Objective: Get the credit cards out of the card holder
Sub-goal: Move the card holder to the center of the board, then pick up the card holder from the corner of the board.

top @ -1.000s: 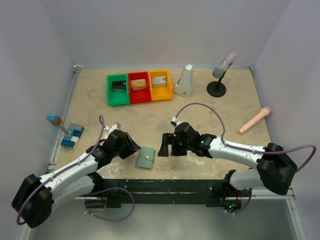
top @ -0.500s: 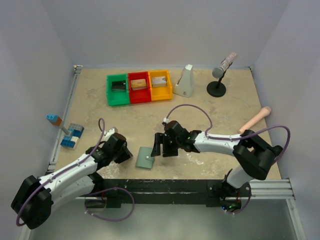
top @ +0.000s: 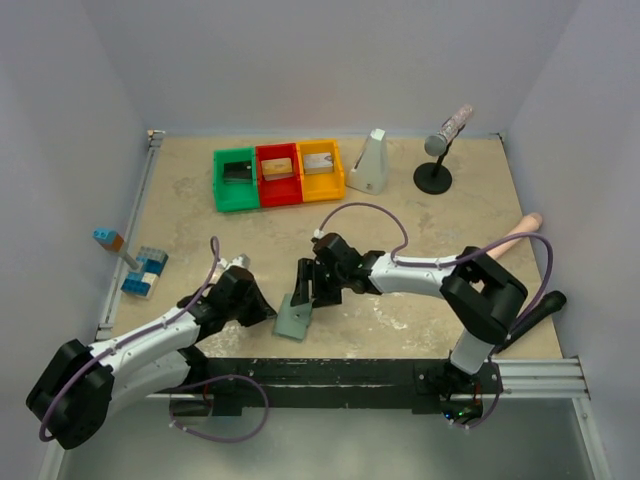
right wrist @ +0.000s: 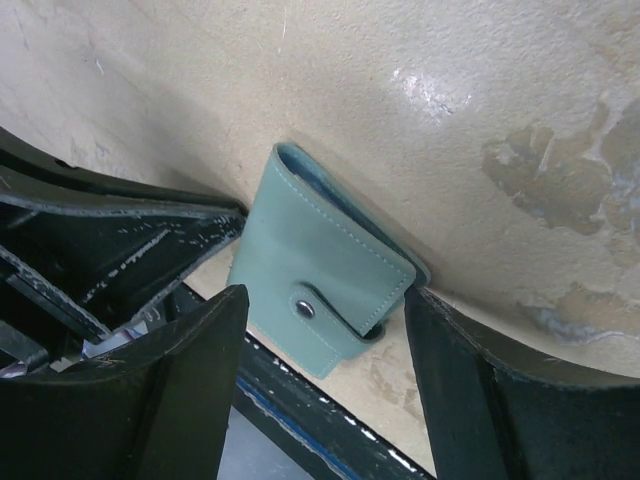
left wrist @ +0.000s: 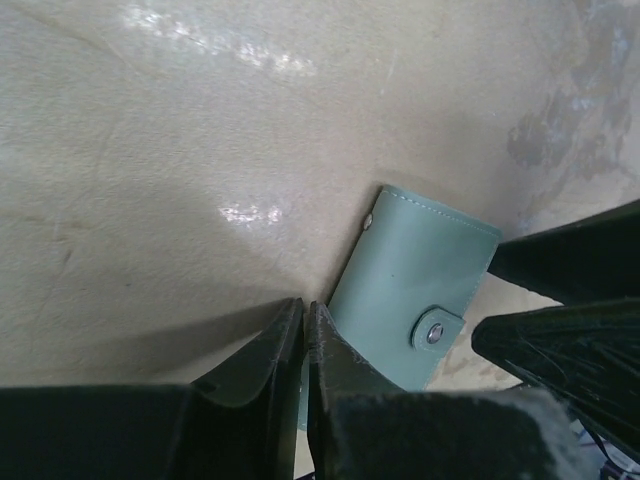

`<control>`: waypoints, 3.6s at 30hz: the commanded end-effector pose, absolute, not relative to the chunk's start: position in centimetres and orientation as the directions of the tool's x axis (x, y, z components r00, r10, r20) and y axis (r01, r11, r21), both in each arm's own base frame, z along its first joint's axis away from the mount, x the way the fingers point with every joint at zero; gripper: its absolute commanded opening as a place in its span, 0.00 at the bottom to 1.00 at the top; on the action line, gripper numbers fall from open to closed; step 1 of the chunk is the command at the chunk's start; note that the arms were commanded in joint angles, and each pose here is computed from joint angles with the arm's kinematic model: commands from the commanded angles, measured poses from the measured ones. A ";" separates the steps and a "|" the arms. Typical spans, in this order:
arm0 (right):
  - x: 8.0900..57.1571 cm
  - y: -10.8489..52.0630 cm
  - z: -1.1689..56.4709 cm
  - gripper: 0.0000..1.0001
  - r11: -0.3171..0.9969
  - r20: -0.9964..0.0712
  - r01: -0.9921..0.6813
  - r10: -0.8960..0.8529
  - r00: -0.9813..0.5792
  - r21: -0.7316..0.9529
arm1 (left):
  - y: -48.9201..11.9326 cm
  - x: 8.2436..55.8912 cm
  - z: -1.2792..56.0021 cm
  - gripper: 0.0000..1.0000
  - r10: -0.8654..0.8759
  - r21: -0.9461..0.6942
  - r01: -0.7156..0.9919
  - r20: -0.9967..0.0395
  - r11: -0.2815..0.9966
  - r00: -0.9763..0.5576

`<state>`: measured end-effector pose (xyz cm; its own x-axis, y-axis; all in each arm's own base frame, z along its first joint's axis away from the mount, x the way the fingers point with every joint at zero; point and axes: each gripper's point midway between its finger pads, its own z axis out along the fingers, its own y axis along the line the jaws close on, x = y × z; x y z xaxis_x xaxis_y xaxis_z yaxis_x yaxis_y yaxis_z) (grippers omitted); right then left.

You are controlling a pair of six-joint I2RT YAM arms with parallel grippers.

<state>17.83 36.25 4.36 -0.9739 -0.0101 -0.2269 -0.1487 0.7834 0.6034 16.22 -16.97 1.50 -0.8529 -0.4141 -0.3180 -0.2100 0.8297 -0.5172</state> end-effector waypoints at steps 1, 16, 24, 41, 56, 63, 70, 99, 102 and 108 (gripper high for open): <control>18.4 37.6 6.1 0.67 0.759 -0.232 -0.162 -0.015 -0.973 0.630 | -17.6 14.3 0.2 0.11 -0.347 -0.541 -0.156 -0.270 0.827 -0.898; 20.6 33.7 7.5 0.69 0.784 -0.308 -0.165 0.034 -0.951 0.598 | -17.8 14.9 0.7 0.11 -0.378 -0.567 -0.156 -0.298 0.809 -0.877; 16.2 32.7 4.7 0.64 0.732 -0.227 -0.162 -0.010 -0.974 0.662 | -17.7 14.5 -0.2 0.11 -0.384 -0.569 -0.172 -0.277 0.804 -0.881; 13.0 33.1 2.0 0.52 0.705 -0.161 -0.144 -0.043 -0.986 0.694 | -18.6 14.4 -0.2 0.11 -0.394 -0.620 -0.162 -0.257 0.767 -0.882; 11.2 32.5 0.6 0.39 0.693 -0.121 -0.108 -0.030 -0.992 0.712 | -17.4 13.9 -0.9 0.11 -0.424 -0.603 -0.194 -0.266 0.774 -0.866; 10.7 30.9 0.7 0.54 0.716 -0.133 -0.103 -0.015 -0.991 0.690 | -16.6 13.8 -0.9 0.11 -0.441 -0.585 -0.213 -0.279 0.782 -0.853; 8.9 31.6 2.1 0.54 0.686 -0.139 -0.175 -0.108 -0.984 0.706 | -16.1 13.7 -1.1 0.11 -0.451 -0.575 -0.224 -0.289 0.787 -0.844; 10.9 34.7 3.0 0.43 0.628 -0.190 -0.154 -0.009 -0.982 0.762 | -16.7 12.7 -1.9 0.11 -0.434 -0.619 -0.201 -0.251 0.759 -0.865; 11.1 34.9 3.0 0.42 0.619 -0.192 -0.152 -0.001 -0.981 0.770 | -16.8 12.6 -2.0 0.11 -0.429 -0.619 -0.198 -0.249 0.760 -0.869; 11.9 35.1 3.1 0.44 0.595 -0.199 -0.131 0.049 -0.979 0.793 | -16.8 12.4 -2.2 0.11 -0.418 -0.614 -0.193 -0.245 0.765 -0.875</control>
<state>10.34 34.66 2.67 -0.9874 -0.0229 -0.1566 -0.1371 0.6180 0.7742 14.99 -18.61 1.28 -0.8358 -0.4673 -0.2883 -0.1466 0.6959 -0.7030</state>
